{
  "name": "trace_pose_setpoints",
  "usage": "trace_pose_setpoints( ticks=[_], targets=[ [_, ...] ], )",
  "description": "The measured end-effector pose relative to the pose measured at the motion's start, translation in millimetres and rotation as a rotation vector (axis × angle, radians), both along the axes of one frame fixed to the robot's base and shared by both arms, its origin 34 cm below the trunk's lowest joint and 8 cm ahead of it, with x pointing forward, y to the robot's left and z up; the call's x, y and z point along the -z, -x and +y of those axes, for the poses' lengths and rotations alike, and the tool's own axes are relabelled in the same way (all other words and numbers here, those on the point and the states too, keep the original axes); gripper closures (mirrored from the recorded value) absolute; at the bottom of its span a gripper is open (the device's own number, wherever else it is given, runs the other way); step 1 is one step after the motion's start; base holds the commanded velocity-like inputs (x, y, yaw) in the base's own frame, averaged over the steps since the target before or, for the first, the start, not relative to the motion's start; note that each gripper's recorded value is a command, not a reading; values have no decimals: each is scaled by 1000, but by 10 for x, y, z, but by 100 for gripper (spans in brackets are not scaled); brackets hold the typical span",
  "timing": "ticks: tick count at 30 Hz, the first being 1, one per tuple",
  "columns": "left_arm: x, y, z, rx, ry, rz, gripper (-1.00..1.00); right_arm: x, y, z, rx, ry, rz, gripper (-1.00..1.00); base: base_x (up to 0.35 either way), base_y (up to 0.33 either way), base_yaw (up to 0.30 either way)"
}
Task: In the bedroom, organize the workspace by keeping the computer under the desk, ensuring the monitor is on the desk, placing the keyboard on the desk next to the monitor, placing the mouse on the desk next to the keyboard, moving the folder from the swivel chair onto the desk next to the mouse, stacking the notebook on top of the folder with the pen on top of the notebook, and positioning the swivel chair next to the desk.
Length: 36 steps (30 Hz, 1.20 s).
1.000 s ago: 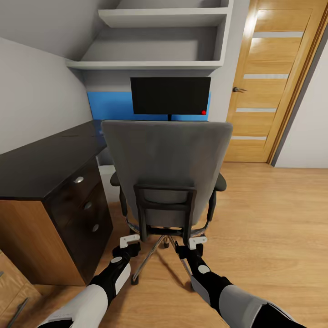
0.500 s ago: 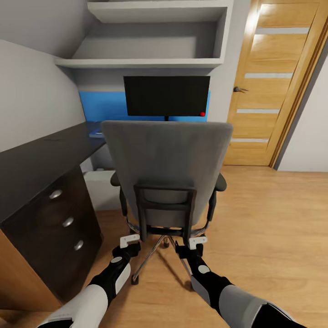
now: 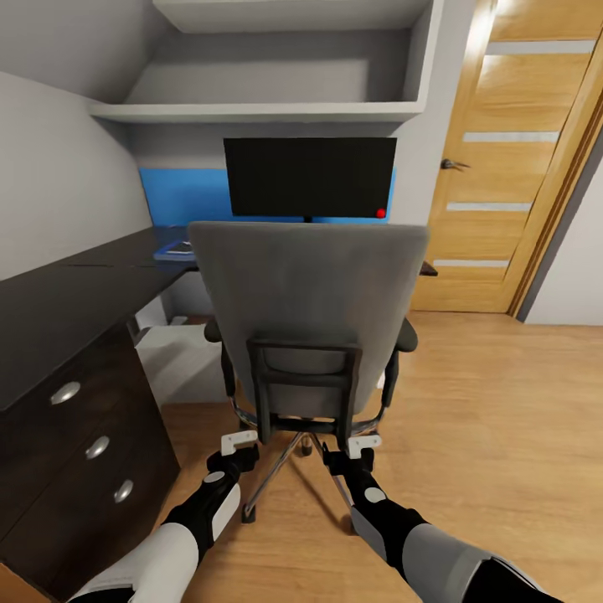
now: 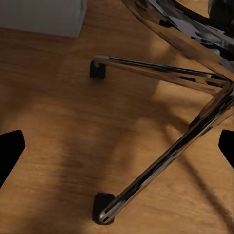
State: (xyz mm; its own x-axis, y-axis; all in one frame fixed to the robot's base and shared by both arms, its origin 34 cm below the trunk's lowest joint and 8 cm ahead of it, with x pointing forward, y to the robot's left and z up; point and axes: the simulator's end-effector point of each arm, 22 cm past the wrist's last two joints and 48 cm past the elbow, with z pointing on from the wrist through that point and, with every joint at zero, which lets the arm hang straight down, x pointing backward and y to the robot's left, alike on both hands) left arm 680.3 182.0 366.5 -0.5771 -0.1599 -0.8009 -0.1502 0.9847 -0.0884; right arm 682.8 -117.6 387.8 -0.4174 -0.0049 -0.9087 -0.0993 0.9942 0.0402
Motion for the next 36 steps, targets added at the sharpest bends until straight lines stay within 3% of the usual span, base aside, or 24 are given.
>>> trace_pose_setpoints(
  ticks=[15, 36],
  targets=[
    [7, 3, -4, 1, 2, 2, -100, 3, 4, 31, -15, 8, 0, -100, 44, 0, 45],
    [8, 6, 1, -1, 1, 2, -100, 1, 4, 25, -12, 5, 0, -100, 316, 0, 2]
  ],
)
